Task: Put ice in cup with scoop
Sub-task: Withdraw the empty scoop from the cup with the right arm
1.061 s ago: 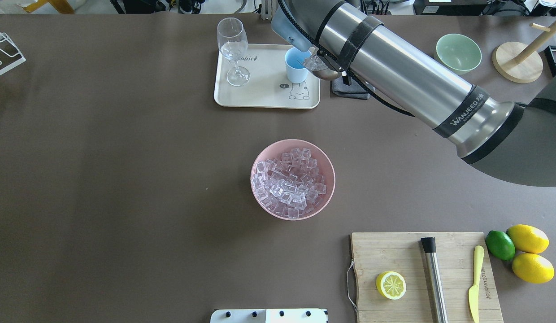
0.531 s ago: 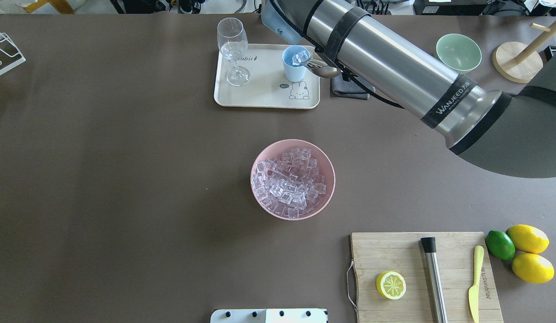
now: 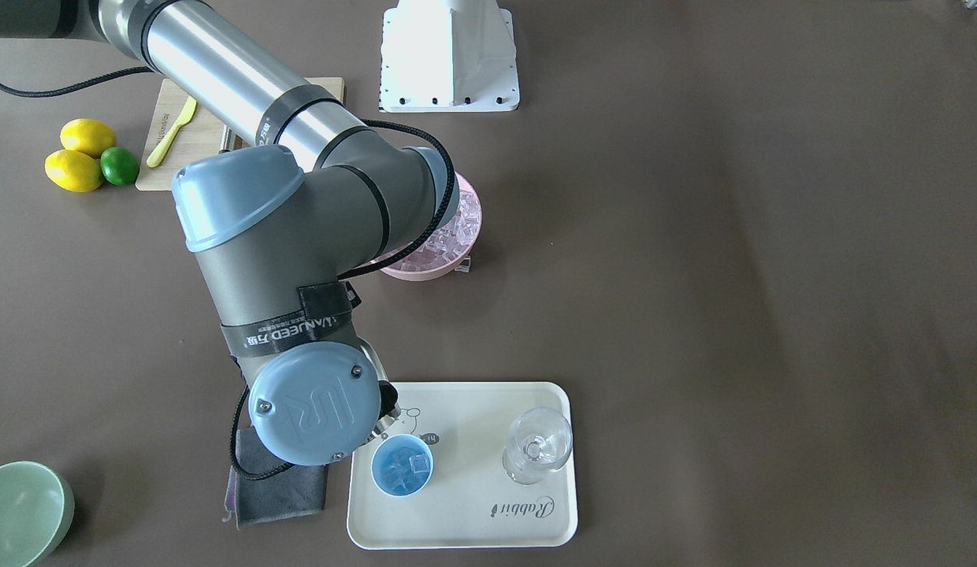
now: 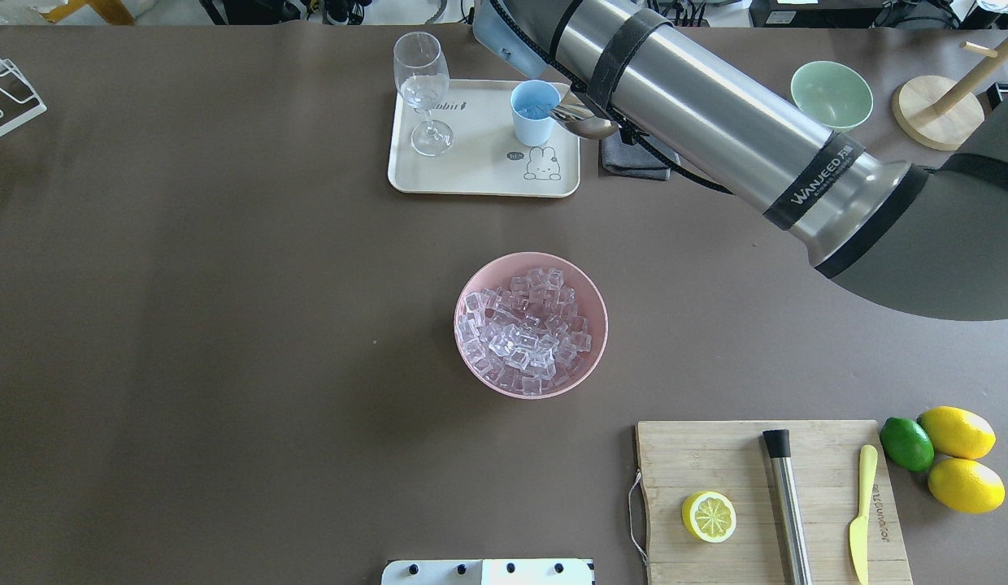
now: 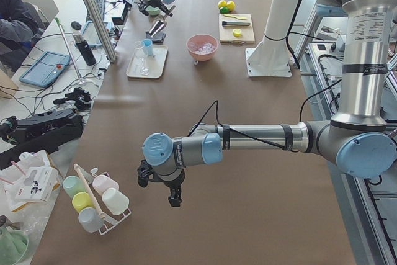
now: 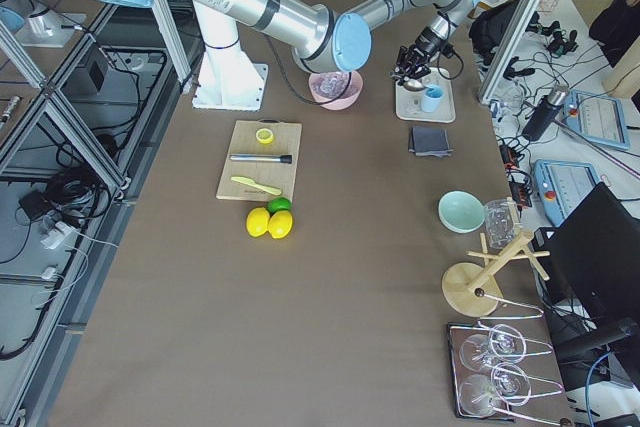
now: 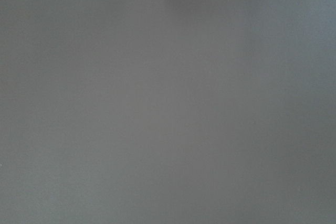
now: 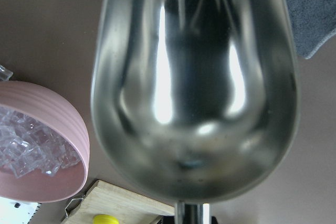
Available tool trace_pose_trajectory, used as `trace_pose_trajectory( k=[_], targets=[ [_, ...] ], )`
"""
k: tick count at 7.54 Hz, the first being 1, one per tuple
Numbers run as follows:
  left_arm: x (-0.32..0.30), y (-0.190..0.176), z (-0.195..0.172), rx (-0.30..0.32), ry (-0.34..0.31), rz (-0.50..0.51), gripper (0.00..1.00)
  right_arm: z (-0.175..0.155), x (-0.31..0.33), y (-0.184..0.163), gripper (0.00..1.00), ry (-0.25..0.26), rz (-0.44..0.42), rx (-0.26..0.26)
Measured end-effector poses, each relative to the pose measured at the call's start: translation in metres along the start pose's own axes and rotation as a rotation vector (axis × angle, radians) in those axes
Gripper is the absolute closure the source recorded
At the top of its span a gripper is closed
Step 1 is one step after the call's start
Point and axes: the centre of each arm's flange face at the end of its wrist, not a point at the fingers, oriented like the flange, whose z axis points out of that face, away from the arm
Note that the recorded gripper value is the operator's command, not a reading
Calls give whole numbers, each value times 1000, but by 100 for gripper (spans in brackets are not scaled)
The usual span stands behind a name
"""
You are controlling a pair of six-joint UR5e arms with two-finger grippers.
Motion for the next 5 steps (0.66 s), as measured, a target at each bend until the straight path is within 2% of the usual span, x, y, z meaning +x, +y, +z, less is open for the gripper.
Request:
trace_pose_trajectory(
  k=[3, 5],
  targets=[
    [0, 1, -1, 3, 0, 2, 2, -19, 40, 38, 100, 34, 37, 52],
    [0, 1, -2, 5, 1, 2, 2, -11, 91, 93, 100, 40, 86, 100]
  ],
)
